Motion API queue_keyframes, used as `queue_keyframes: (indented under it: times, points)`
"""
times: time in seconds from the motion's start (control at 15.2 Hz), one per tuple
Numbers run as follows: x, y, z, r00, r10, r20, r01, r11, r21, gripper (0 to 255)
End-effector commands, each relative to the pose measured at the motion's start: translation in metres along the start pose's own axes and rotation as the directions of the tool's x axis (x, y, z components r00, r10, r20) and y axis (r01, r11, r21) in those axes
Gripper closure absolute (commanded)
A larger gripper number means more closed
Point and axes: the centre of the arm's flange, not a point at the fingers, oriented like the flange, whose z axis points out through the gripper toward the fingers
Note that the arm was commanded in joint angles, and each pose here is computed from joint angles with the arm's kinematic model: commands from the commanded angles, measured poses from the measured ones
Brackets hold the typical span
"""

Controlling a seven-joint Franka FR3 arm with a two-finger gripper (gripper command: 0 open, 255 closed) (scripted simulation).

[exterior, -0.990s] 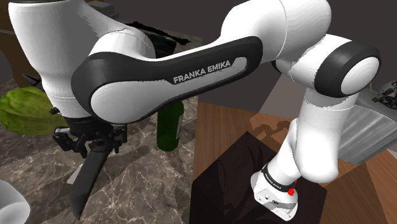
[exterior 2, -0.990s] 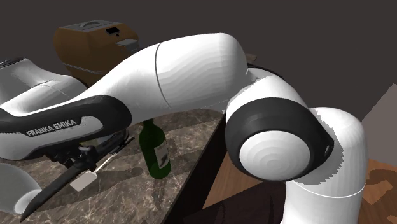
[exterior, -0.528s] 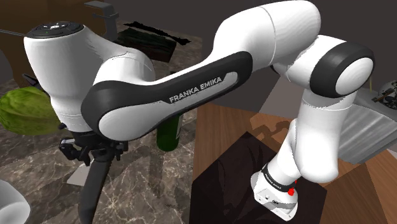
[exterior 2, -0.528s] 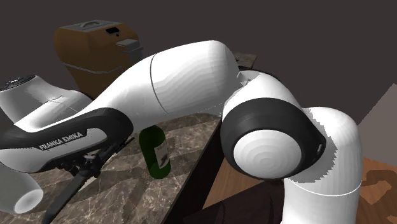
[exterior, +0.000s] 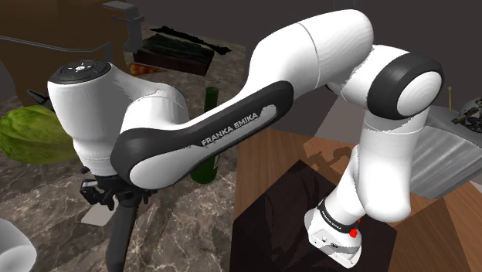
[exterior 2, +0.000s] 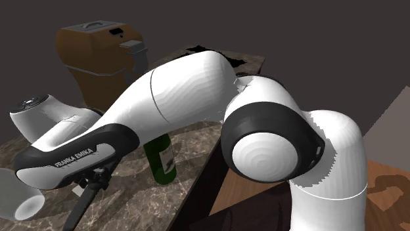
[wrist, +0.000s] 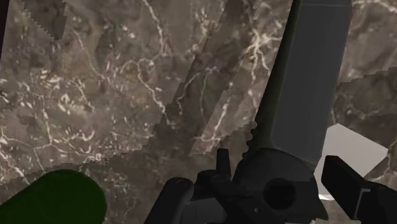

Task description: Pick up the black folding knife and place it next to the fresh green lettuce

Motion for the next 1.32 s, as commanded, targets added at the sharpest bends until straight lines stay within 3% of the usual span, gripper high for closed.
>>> queue_keyframes:
  times: [0.0,0.46,0.99,1.06,1.25]
  points:
    - [0.0,0.001,0.009,1.0,0.0,0.0,0.0,1.0,0.001,255]
    - [0.0,0.001,0.048,1.0,0.0,0.0,0.0,1.0,0.001,255]
    - [0.0,0.001,0.048,1.0,0.0,0.0,0.0,1.0,0.001,255]
    - [0.0,0.001,0.047,1.0,0.0,0.0,0.0,1.0,0.001,0]
    - [0.0,0.001,0.047,1.0,0.0,0.0,0.0,1.0,0.001,0]
